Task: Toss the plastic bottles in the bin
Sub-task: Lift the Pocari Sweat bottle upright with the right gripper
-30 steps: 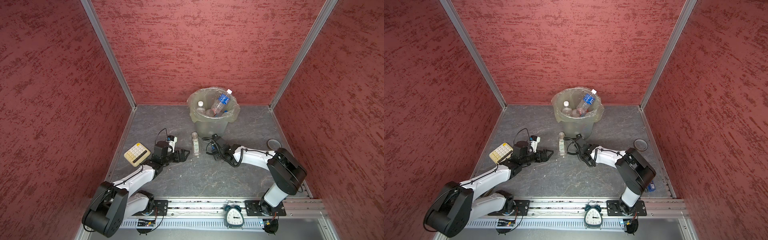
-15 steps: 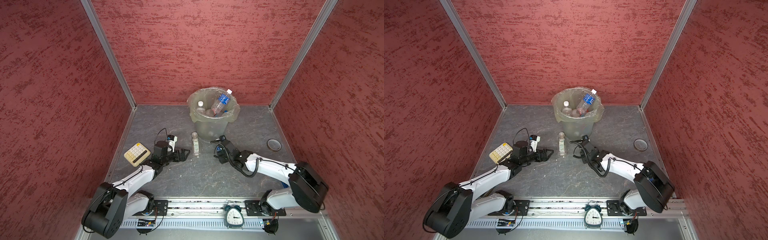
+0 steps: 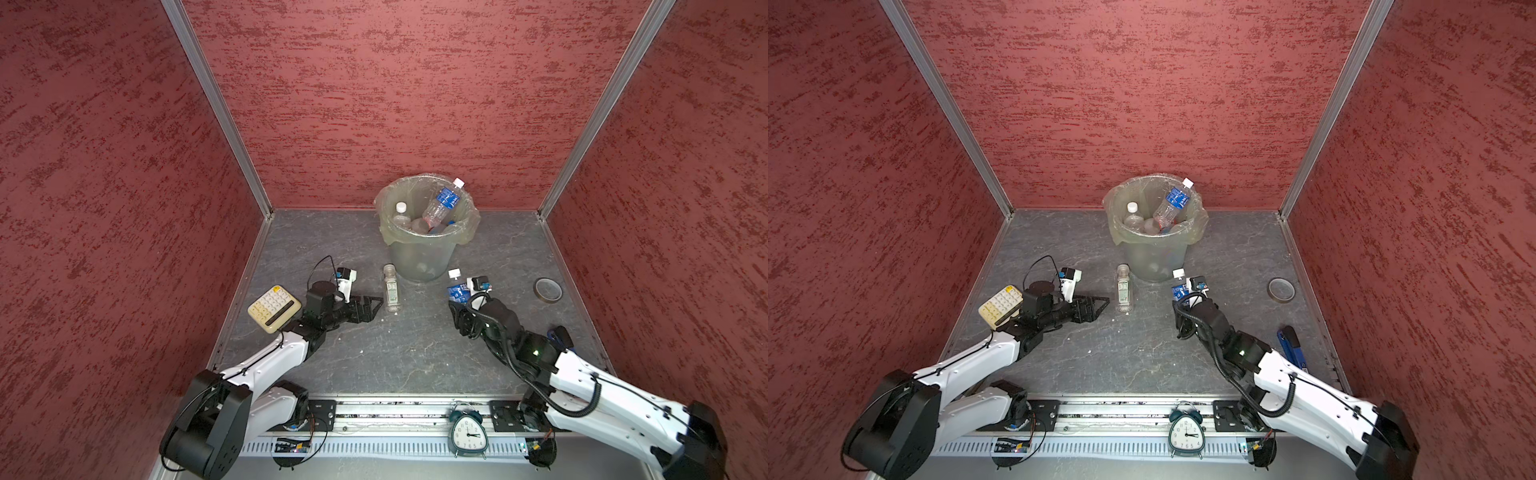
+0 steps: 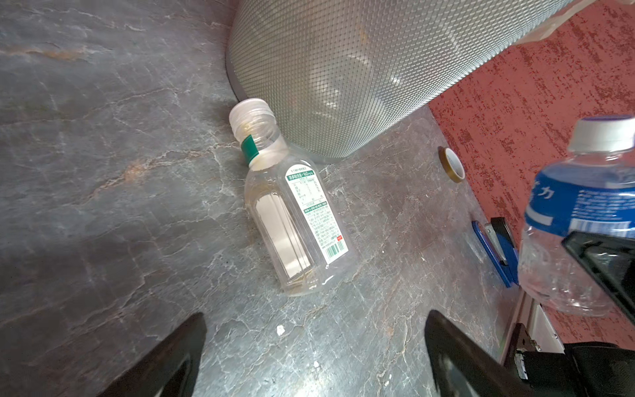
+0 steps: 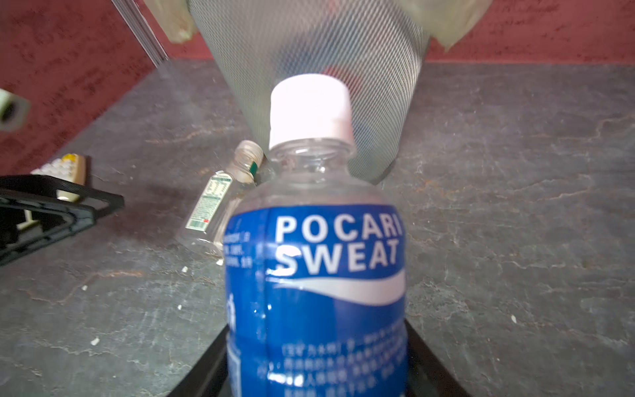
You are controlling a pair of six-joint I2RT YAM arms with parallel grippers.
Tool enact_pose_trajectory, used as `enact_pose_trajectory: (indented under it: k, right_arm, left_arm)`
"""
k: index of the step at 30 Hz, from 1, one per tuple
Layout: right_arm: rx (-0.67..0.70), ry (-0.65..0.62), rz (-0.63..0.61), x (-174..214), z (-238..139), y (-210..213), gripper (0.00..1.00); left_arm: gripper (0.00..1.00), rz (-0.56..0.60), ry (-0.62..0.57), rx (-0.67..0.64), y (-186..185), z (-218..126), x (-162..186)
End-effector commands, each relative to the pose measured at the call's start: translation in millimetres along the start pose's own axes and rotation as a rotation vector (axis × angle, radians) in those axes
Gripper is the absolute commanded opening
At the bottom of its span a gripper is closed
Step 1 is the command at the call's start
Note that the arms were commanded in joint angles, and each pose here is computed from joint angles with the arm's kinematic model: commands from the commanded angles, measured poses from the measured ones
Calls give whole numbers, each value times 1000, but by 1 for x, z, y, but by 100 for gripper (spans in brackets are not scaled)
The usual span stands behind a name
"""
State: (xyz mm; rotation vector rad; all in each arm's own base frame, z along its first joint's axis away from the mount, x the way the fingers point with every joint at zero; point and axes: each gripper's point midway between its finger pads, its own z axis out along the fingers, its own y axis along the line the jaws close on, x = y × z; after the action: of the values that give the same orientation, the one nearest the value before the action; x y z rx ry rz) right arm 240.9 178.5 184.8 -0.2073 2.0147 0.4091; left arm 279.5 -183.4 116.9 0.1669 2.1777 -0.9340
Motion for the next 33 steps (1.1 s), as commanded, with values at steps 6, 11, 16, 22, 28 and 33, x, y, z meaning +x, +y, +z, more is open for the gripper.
enact_pose_trajectory:
  k: [6,11,16,22,28,33]
  right_arm:
    - [-63,-251,39,-49,-46,6,43]
    - [-107,-333,61,-70,-69,9,43]
    - [-122,-382,65,-93,-84,12,43]
    - [-117,-446,45,-140,-95,25,44]
    - [-64,-500,-67,-218,-74,64,52]
    - [-7,-492,-90,-298,9,62,50]
  left_arm:
    - [99,48,5,47,-14,3,2]
    - [99,63,11,47,-18,4,4]
    - [99,73,13,50,-20,4,5]
    - [99,85,15,62,-25,4,5]
    - [99,88,15,63,-25,4,4]
    - [99,89,20,64,-26,4,5]
